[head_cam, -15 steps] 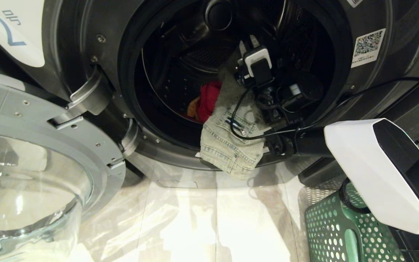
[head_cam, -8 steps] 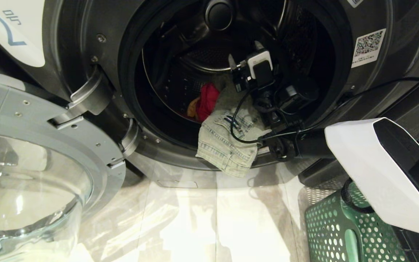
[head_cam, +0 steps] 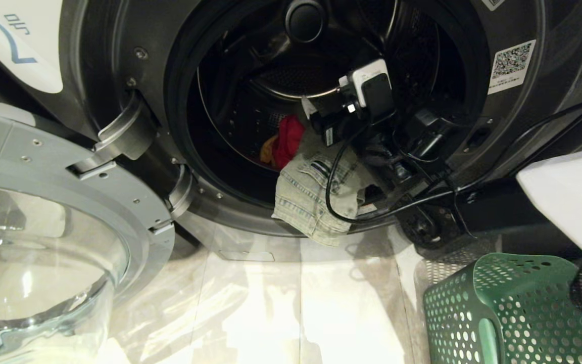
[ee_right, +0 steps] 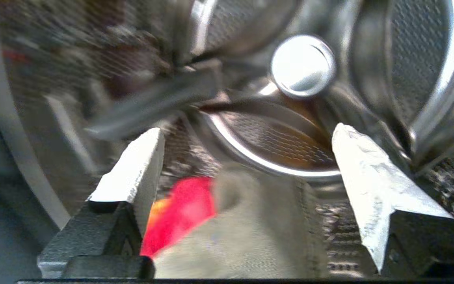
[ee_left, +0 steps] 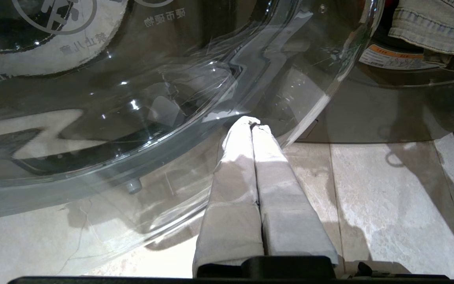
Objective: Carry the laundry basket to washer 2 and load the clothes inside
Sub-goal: Place the clothes into the washing machine
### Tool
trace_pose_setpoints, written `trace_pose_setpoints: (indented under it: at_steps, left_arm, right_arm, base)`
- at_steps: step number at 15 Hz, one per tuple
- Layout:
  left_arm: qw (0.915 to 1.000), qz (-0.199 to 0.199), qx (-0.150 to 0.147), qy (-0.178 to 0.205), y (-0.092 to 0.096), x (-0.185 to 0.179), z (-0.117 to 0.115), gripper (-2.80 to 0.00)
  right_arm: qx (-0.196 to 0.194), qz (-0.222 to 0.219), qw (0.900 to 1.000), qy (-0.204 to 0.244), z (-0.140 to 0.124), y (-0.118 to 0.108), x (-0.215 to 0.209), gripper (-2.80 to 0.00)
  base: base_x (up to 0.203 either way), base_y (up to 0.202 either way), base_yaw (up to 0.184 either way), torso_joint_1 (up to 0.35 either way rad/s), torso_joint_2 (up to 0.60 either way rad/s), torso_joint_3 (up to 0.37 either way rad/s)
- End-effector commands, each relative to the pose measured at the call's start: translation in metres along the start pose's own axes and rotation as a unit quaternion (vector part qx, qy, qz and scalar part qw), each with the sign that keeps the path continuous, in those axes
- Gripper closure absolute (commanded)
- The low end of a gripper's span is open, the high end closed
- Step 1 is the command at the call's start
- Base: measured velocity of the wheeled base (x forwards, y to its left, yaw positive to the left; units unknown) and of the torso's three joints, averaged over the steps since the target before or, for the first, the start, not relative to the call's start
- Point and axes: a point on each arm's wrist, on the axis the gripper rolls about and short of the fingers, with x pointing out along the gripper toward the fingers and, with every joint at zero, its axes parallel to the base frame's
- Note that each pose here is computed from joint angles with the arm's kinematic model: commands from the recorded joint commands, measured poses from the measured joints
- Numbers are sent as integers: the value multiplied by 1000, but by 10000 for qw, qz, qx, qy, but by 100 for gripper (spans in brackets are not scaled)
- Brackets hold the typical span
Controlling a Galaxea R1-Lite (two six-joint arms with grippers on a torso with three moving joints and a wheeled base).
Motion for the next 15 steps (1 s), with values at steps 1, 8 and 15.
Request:
trace_pose_setpoints:
  at_steps: [1,8,15]
  left_arm:
    - [9998,5,-1,194,0,2,-11,0]
    - [9998,7,-1,194,0,2,-11,0]
    - [9998,5,-1,194,0,2,-11,0]
  right_arm:
    - [121,162,9997,-100,36,2,-21,-280]
    - [161,902,9878,1261,24,13,-83,0]
    - [820,1482,9452,2793,45,2,-136,0]
  base:
    - [0,0,0,0,0,0]
    - [0,0,0,0,0,0]
    - [0,0,0,0,0,0]
